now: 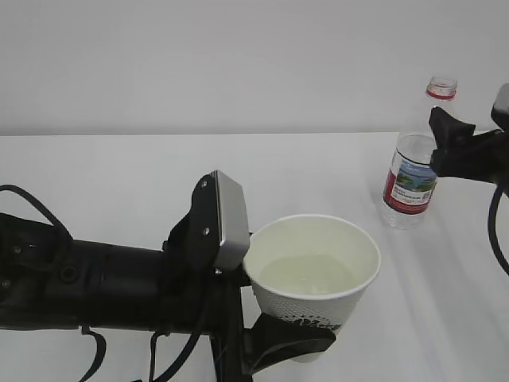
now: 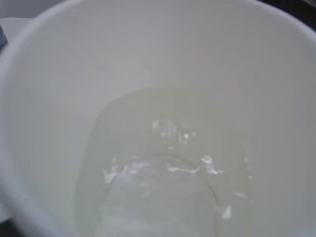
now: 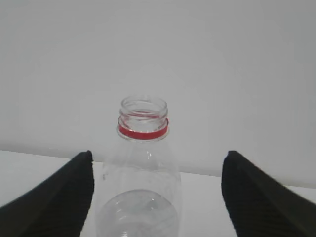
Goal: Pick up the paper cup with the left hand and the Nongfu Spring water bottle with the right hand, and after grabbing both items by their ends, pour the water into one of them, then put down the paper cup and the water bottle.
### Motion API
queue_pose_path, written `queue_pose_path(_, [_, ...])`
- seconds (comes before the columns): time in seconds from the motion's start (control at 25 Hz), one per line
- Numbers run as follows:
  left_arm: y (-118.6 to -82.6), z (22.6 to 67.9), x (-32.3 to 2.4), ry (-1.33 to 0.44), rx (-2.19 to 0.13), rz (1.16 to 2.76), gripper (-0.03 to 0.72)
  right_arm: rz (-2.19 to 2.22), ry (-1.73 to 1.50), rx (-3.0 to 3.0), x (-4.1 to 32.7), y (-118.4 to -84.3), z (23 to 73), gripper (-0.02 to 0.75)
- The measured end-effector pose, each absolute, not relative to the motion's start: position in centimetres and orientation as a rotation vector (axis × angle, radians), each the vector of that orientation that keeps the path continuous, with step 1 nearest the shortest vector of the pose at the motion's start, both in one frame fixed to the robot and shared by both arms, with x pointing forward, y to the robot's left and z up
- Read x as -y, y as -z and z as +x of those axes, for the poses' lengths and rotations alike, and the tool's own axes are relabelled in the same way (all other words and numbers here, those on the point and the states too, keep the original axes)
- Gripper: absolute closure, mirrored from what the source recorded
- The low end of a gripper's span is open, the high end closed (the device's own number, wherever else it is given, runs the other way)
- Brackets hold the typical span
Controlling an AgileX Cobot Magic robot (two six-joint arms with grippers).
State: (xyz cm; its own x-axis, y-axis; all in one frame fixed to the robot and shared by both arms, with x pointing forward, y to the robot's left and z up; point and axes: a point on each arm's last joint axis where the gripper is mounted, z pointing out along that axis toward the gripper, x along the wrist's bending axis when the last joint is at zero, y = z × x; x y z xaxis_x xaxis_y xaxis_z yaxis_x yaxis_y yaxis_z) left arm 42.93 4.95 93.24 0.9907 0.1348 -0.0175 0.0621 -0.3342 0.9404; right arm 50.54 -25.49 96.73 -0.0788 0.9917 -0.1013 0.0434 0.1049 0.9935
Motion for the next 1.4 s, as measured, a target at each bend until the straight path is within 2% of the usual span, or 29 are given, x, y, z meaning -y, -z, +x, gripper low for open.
queue_pose_path(0.92, [-93.4,43.3,-5.0,-0.085,-0.200,1.888,0.193,1.160,-1.185,-1.425,26.0,-97.8,45.8,0.141])
queue_pose_path(1.4, [-93.7,44.2,-5.1,-0.189,-0.249,1.848,0.193,1.172,-1.181,-1.441,26.1,-97.5,45.0,0.141])
